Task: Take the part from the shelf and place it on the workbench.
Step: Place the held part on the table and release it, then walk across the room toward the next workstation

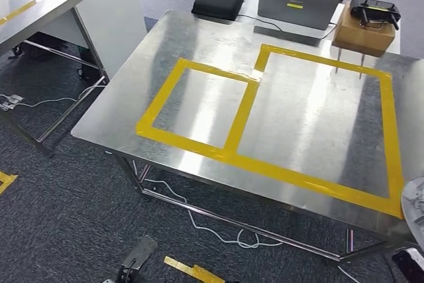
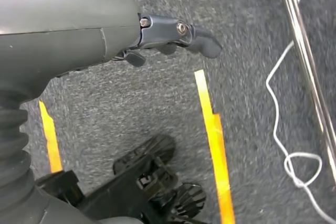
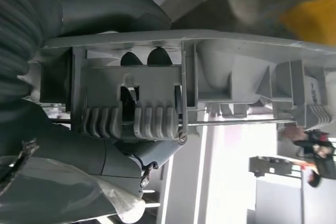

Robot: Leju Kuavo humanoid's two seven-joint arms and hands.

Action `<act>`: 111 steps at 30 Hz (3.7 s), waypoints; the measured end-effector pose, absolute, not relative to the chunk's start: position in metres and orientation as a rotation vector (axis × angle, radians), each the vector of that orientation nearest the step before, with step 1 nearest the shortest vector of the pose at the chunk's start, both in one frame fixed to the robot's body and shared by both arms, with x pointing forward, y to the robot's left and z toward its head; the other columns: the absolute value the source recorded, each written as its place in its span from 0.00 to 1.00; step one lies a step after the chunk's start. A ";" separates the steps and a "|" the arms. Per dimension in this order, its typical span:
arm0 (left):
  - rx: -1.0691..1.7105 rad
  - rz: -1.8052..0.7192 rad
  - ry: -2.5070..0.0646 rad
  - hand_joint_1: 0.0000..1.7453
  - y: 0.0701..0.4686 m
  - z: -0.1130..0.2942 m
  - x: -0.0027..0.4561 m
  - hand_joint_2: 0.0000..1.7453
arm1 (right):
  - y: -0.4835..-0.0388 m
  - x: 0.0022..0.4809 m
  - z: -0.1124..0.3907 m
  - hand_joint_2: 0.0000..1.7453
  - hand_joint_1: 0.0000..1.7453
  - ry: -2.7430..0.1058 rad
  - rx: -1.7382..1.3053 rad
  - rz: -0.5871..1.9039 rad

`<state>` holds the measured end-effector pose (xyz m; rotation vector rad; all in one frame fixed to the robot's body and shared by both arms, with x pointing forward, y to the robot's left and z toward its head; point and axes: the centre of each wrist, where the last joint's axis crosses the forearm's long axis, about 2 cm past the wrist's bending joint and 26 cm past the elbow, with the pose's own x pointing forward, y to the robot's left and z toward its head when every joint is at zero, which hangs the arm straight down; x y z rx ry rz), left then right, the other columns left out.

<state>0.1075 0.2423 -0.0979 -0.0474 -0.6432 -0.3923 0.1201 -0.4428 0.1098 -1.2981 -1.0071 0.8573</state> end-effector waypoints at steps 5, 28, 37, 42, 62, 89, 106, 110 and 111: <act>-0.067 -0.437 -0.650 0.00 0.235 -0.093 0.122 1.00 | -0.417 0.165 0.107 1.00 1.00 -1.021 -1.317 0.989; -0.095 -0.540 -0.657 0.00 0.220 -0.084 0.148 1.00 | -0.299 0.255 0.097 1.00 1.00 -1.347 -1.095 1.545; -0.059 -0.569 -0.661 0.00 0.221 -0.083 0.149 1.00 | -0.290 0.229 0.087 1.00 1.00 -1.544 -1.119 1.548; -0.048 -0.574 -0.661 0.00 0.222 -0.083 0.150 1.00 | -0.290 0.220 0.086 1.00 1.00 -1.567 -1.113 1.529; 0.001 -0.469 -0.648 0.00 0.245 -0.087 0.148 0.00 | -0.305 0.250 0.085 1.00 0.00 -1.582 -1.153 1.426; 0.055 -0.339 -0.637 0.00 0.259 -0.099 0.108 0.00 | -0.260 0.110 0.126 1.00 0.00 -1.699 -0.648 0.886; 0.096 -0.149 -0.631 0.00 0.260 -0.106 0.071 0.00 | -0.249 0.046 0.176 0.00 0.00 -1.682 -1.256 0.548; 0.092 -0.137 -0.626 0.00 0.256 -0.107 0.065 0.00 | -0.296 0.062 0.158 0.00 0.00 -1.615 -1.295 0.270; 0.093 -0.135 -0.626 0.00 0.256 -0.107 0.064 0.00 | -0.311 0.060 0.153 0.00 0.00 -1.549 -1.349 0.221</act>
